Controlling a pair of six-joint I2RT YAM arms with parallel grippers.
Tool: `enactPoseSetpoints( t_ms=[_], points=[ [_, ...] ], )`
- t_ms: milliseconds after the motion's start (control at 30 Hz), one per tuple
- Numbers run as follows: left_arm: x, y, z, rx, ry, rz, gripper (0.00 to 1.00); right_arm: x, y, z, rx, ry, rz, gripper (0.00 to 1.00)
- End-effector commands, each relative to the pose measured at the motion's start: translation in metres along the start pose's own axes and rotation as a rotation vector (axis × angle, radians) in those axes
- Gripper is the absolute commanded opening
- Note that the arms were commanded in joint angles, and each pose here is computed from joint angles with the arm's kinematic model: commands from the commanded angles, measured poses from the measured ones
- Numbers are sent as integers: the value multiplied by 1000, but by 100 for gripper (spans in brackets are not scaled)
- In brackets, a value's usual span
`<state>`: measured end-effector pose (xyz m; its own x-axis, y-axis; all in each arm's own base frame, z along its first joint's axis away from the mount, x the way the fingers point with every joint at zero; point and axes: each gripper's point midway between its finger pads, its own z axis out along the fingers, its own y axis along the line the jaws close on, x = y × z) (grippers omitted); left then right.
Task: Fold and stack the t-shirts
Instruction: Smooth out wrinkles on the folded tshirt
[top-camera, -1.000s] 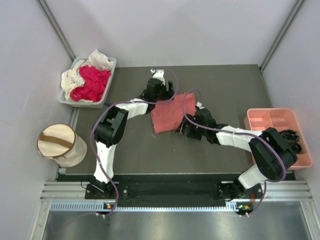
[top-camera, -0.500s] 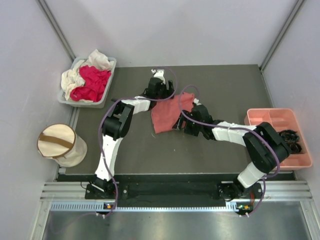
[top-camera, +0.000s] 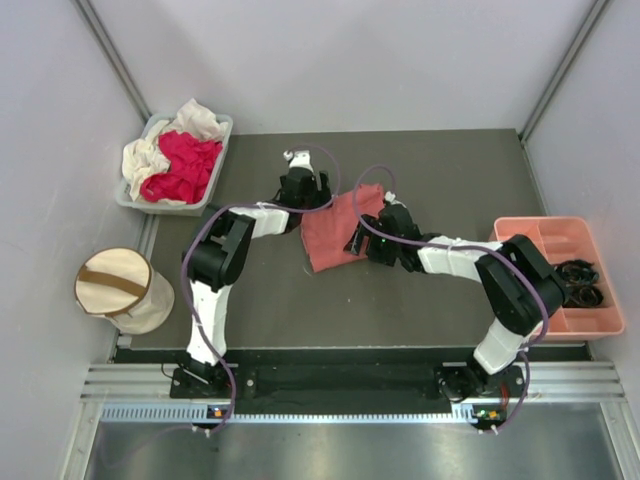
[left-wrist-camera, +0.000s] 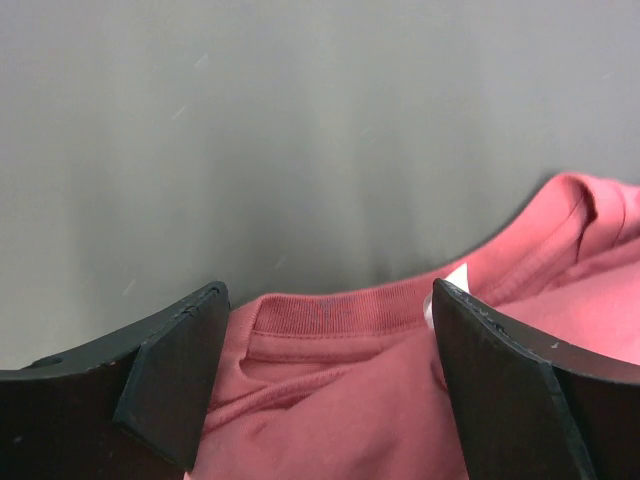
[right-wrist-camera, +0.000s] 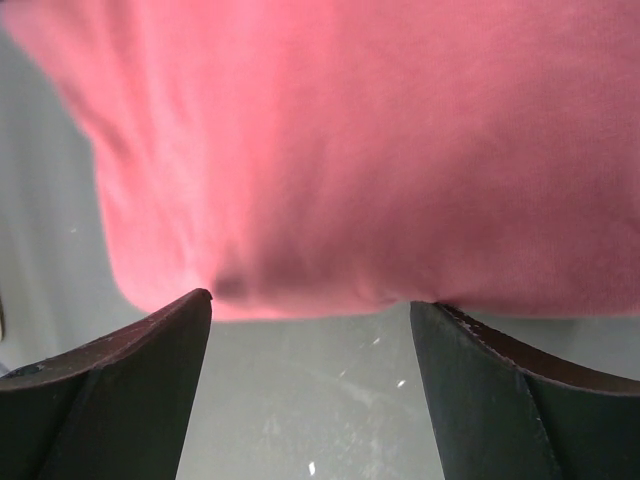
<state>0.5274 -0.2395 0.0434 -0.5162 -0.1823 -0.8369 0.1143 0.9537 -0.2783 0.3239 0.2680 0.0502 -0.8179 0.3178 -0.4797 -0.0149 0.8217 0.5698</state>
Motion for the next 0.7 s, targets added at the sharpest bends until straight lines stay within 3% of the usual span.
enactPoseSetpoints(
  t_ms=[0, 333, 667],
  points=[
    [41, 38, -31, -157, 163, -12, 87, -18, 0, 16, -17, -32, 20, 80],
    [69, 63, -74, -280, 268, -46, 86, -28, -17, 22, 25, -33, 37, 80],
    [136, 43, -151, -295, 372, -119, 84, -78, -33, 30, 60, -56, 18, 81]
  ],
)
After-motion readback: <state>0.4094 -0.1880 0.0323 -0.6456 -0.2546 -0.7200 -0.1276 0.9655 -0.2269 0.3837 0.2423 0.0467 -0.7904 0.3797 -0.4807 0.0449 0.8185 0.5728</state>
